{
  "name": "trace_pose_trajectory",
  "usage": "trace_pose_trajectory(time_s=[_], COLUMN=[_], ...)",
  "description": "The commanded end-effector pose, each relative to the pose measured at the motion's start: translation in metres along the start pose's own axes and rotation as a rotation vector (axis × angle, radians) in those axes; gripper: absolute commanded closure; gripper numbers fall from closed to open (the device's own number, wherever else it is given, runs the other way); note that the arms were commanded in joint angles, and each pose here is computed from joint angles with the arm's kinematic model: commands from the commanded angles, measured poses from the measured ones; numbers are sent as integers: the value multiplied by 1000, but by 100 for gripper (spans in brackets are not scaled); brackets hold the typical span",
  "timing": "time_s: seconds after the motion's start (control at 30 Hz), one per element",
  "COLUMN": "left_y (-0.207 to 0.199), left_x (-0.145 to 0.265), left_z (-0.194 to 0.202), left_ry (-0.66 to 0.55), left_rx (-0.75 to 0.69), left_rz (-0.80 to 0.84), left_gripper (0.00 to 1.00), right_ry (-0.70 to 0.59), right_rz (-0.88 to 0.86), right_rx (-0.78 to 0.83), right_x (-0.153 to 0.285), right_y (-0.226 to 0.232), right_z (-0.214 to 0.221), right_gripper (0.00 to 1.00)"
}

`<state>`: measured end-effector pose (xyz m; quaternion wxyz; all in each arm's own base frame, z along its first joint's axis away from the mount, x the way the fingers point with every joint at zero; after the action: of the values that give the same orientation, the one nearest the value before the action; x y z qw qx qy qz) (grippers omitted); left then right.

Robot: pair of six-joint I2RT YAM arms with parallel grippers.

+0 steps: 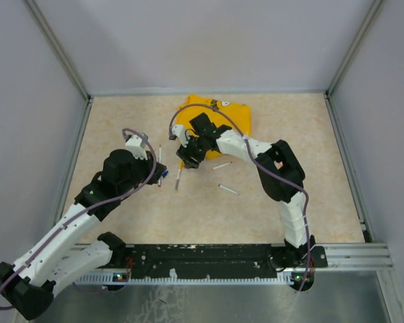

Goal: Insert the pens into the pen caps
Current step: Move the pen cap to the center of the board.

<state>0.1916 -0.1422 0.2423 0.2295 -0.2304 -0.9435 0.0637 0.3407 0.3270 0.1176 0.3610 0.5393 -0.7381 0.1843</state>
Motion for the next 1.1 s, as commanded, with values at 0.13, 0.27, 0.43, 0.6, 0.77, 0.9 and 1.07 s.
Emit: trace_pose_trajectory(time_s=[0.13,0.27,0.43,0.6,0.77,0.9,1.07], left_y=[6,6,7,9,10,10,10], left_x=[15,18,23,24,23,21,19], left_z=[-4,-4,-1,2,3,4,5], left_ry=[-31,-34,-41,-39,-34,-27,-22], left_rx=[17,24,38,42,41,39,43], left_rz=[-45,-44,-54,-66,-68,-69,-68], left_gripper=[100,100,100,100,100,100,100], right_ry=[-25,-21,15,45,66,83,88], right_rz=[-45,-49,-57,-55,-59,-54,-20], right_rx=[106,113,105,94,82,69,52], right_x=[-15,-24,-34,-37,-40,-40,-35], right_y=[-8,-12,-16,-17,-17,-15,-12], right_z=[-18,-18,-14,-6,0,5,12], right_gripper=[42,42,42,43,48,56,68])
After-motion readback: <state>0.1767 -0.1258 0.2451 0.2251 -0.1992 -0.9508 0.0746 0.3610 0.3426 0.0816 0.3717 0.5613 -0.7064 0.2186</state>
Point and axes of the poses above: each gripper's point midway between its finger pads, its own x axis back along the fingers, its own y axis along the line the jaws close on, z = x × y, the point moved 7 cm from there along x, back along the fingers, and after that the axes turned 7 degrees about -x, right-handed, at the moved point
